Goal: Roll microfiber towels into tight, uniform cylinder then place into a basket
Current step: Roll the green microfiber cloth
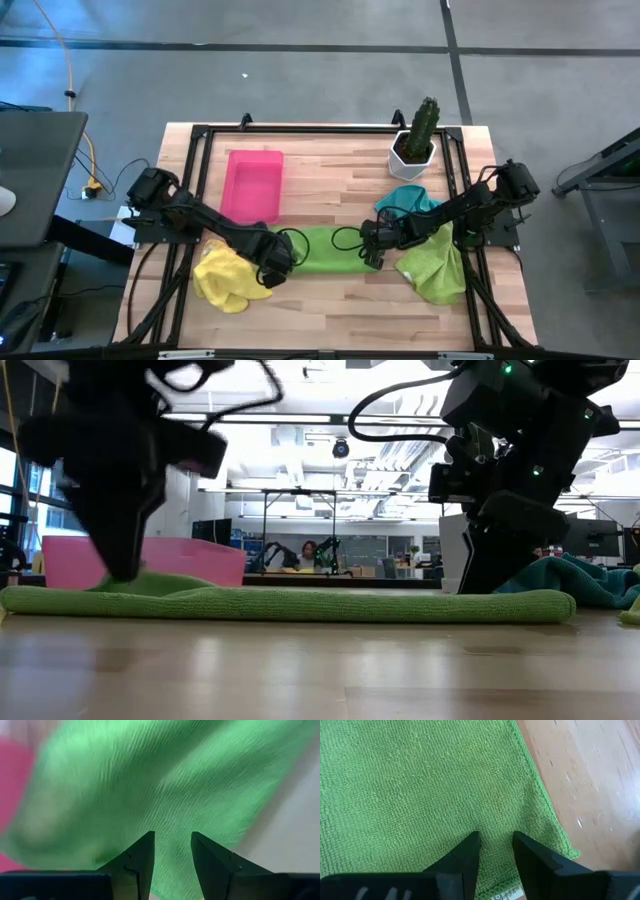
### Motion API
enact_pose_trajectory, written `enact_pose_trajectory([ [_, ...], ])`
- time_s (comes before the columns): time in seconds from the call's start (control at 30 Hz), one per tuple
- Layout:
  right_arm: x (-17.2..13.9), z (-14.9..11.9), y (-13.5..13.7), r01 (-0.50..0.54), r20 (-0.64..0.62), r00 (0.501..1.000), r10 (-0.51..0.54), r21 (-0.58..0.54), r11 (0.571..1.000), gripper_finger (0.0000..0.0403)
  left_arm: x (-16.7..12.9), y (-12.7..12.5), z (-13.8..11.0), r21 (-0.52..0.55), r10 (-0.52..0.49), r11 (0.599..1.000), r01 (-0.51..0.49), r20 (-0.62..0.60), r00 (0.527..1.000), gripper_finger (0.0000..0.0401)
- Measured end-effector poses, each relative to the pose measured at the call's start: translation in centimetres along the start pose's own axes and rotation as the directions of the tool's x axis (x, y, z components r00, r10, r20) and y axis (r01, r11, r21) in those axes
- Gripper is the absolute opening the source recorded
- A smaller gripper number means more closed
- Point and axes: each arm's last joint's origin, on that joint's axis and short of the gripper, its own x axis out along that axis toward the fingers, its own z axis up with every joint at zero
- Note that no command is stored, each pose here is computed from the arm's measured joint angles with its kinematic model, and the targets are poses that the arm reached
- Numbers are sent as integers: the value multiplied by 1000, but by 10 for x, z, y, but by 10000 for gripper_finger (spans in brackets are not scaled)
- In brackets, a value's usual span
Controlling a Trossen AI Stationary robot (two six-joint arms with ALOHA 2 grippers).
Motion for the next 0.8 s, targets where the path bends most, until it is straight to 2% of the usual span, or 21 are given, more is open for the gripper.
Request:
enact_pose_trajectory([
  [0.13,0,0,0,3,3,1000,-3,0,1000,113,9,4,-11,-80,-28,997,20,-90,996,120],
  [0.33,0,0,0,6,7,1000,-6,1,1000,113,9,-7,-24,-99,-94,992,79,-157,983,120],
  [0.57,0,0,0,8,10,1000,-8,-3,1000,113,6,-17,-28,-76,-141,988,131,-153,978,120],
  [0.7,0,0,0,8,10,1000,-8,0,1000,113,-5,-23,-20,-31,-175,985,173,-122,977,120],
  [0.8,0,-1,-1,4,-11,1000,-4,44,999,113,-19,-30,-10,14,-201,979,202,-57,978,120],
])
